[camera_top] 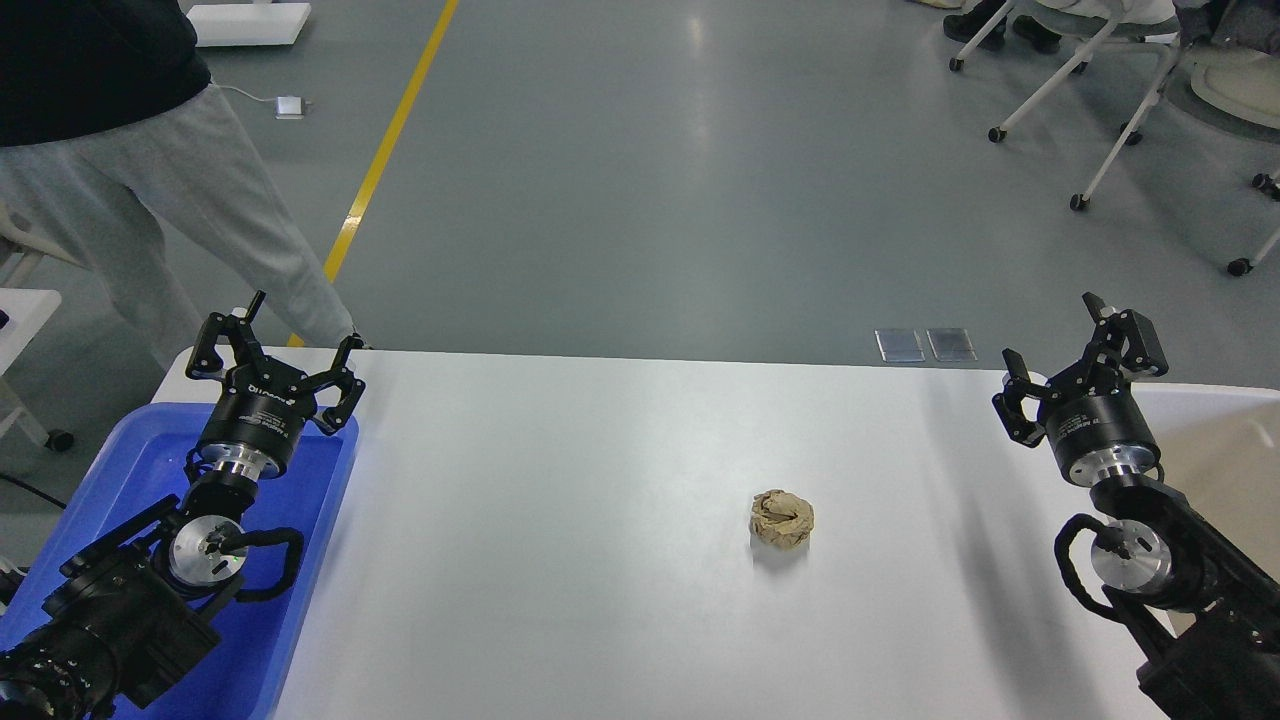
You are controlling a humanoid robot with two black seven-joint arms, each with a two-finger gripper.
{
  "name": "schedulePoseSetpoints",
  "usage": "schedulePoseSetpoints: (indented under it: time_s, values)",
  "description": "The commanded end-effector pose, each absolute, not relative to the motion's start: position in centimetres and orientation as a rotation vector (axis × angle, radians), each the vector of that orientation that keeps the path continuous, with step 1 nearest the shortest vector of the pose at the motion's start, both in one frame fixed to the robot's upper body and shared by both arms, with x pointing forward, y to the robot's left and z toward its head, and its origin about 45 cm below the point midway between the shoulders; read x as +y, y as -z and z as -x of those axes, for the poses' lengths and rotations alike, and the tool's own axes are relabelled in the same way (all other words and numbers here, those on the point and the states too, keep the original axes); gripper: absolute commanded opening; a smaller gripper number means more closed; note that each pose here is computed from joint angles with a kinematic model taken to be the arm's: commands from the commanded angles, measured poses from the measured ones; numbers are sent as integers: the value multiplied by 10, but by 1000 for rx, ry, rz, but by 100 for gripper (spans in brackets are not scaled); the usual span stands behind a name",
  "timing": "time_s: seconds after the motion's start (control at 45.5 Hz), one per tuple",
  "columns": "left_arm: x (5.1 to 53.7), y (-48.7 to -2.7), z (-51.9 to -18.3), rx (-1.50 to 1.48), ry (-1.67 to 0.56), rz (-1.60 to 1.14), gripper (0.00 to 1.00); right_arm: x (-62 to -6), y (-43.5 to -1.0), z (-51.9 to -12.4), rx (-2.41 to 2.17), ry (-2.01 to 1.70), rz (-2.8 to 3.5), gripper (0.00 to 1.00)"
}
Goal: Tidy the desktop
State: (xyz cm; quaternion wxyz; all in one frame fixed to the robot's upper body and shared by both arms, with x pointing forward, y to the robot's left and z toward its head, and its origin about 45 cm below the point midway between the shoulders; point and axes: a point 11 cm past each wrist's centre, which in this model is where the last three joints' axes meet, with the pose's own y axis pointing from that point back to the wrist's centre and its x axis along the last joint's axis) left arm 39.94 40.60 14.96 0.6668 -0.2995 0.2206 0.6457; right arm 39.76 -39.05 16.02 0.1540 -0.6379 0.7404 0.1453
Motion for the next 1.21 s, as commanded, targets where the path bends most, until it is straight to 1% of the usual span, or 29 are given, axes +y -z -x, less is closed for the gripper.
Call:
schedulePoseSetpoints:
  time_s: [0.0,0.549,0.769,0.944,1.098,1.186]
  values:
    - [406,-150,-399,497,-1459,677,100,-390,-159,-397,2123,-419,1828,100]
    - [406,-150,-399,497,-1459,677,100,-383,-159,-396,2103,-416,1886,100]
    - [406,-150,-399,497,-1457,677,100,-382,-168,-404,2106,-397,1889,100]
    - [406,-150,-399,497,-1459,677,100,-391,-172,-407,2124,-493,1921,100]
    - [406,-150,-399,497,-1459,677,100,-400,-193,-408,2116,-419,2041,100]
    - [406,-150,-399,497,-1459,677,100,-394,-209,-410,2080,-375,2127,100]
